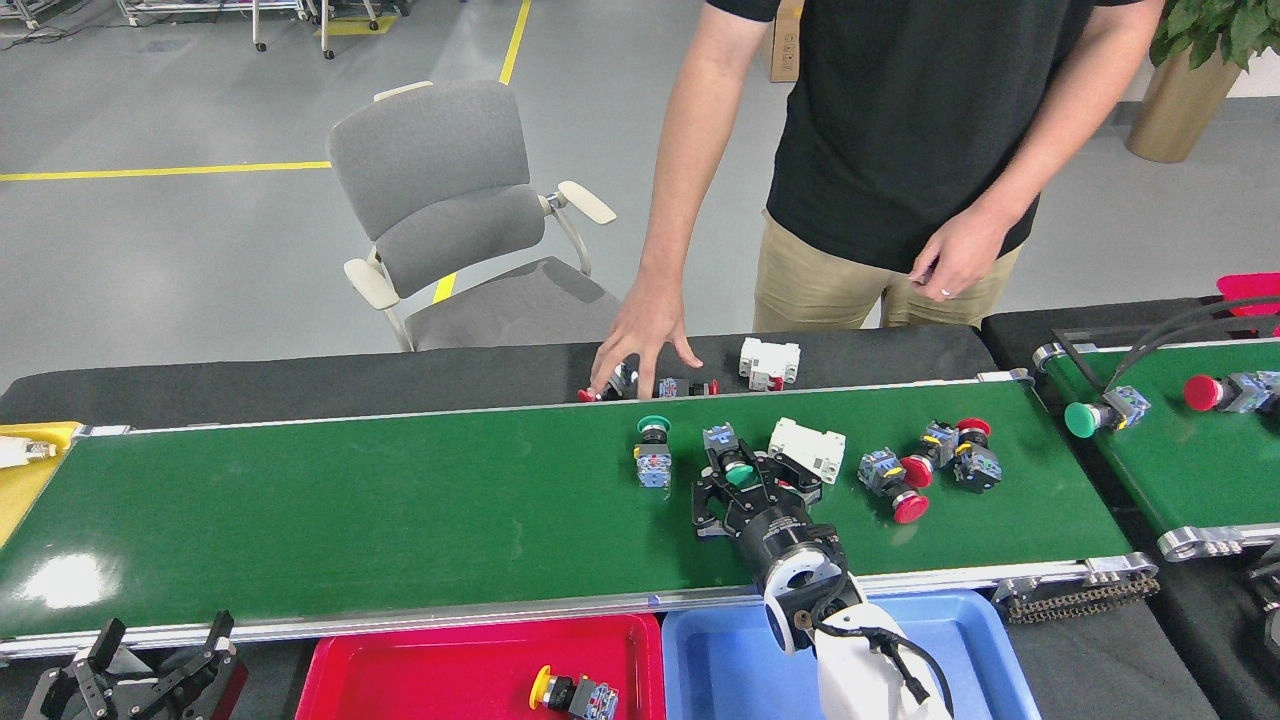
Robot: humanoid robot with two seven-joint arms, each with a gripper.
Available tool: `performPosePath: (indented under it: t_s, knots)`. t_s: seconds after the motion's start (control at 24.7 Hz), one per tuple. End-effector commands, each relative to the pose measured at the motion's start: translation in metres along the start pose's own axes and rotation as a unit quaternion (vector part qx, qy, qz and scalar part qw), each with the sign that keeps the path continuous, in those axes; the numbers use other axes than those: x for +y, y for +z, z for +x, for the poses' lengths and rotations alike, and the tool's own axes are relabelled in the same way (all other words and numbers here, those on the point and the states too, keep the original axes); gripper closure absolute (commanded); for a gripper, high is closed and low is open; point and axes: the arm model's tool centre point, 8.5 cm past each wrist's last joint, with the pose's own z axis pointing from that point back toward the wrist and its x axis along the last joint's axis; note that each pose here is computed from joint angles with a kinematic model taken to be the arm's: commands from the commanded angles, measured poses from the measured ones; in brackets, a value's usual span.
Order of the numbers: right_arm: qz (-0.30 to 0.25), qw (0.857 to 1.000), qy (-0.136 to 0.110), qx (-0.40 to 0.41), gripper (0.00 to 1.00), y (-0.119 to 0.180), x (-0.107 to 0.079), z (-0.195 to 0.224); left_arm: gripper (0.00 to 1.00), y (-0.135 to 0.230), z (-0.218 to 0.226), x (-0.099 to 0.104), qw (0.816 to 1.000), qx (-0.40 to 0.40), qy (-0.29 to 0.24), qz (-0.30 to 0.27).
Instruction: Pick switch part from conveyor to tray
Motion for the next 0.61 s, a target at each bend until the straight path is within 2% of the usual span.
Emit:
performPosePath:
  t_s: [0.0, 0.04, 0.08, 0.12, 0.16, 0.2, 0.28, 0.45, 0.53, 0.57]
  knots:
    - [-0.029, 0.991, 0.022, -0.131, 0.91, 0.020, -0.014, 0.025, 0.00, -0.001, -0.003, 0.006, 1.000, 0.004, -0.005, 0.009]
    - [-0.029, 0.981, 0.030, -0.191, 0.91, 0.034, -0.011, 0.037, 0.00, -0.001, -0.003, 0.006, 1.000, 0.004, -0.004, 0.009]
    - [-0.029, 0.967, 0.032, -0.252, 0.85, 0.048, -0.007, 0.052, 0.00, -0.001, -0.003, 0.006, 1.000, 0.004, -0.005, 0.009]
    - [-0.026, 0.958, 0.034, -0.283, 0.73, 0.054, -0.004, 0.060, 0.00, -0.001, -0.003, 0.005, 1.000, 0.003, -0.005, 0.007]
    - [-0.016, 0.948, 0.038, -0.315, 0.31, 0.062, 0.003, 0.067, 0.00, -0.001, -0.002, 0.006, 1.000, 0.000, -0.006, 0.008]
    - [-0.009, 0.943, 0.041, -0.331, 0.00, 0.063, 0.005, 0.074, 0.00, -0.004, -0.001, 0.010, 1.000, -0.003, -0.009, 0.013]
    - [0.001, 0.936, 0.046, -0.350, 0.00, 0.065, 0.010, 0.087, 0.00, -0.010, 0.009, 0.017, 1.000, -0.017, -0.010, 0.023]
    - [-0.009, 0.941, 0.036, -0.338, 0.00, 0.063, 0.004, 0.088, 0.00, -0.033, 0.061, 0.042, 0.995, -0.085, -0.013, 0.057]
    - [-0.023, 0.958, 0.021, -0.283, 0.00, 0.060, -0.003, 0.063, 0.00, -0.041, 0.084, 0.052, 0.991, -0.114, -0.014, 0.069]
    - [-0.025, 0.979, -0.008, -0.203, 0.01, 0.067, 0.003, 0.033, 0.00, -0.045, 0.099, 0.054, 0.989, -0.131, -0.014, 0.065]
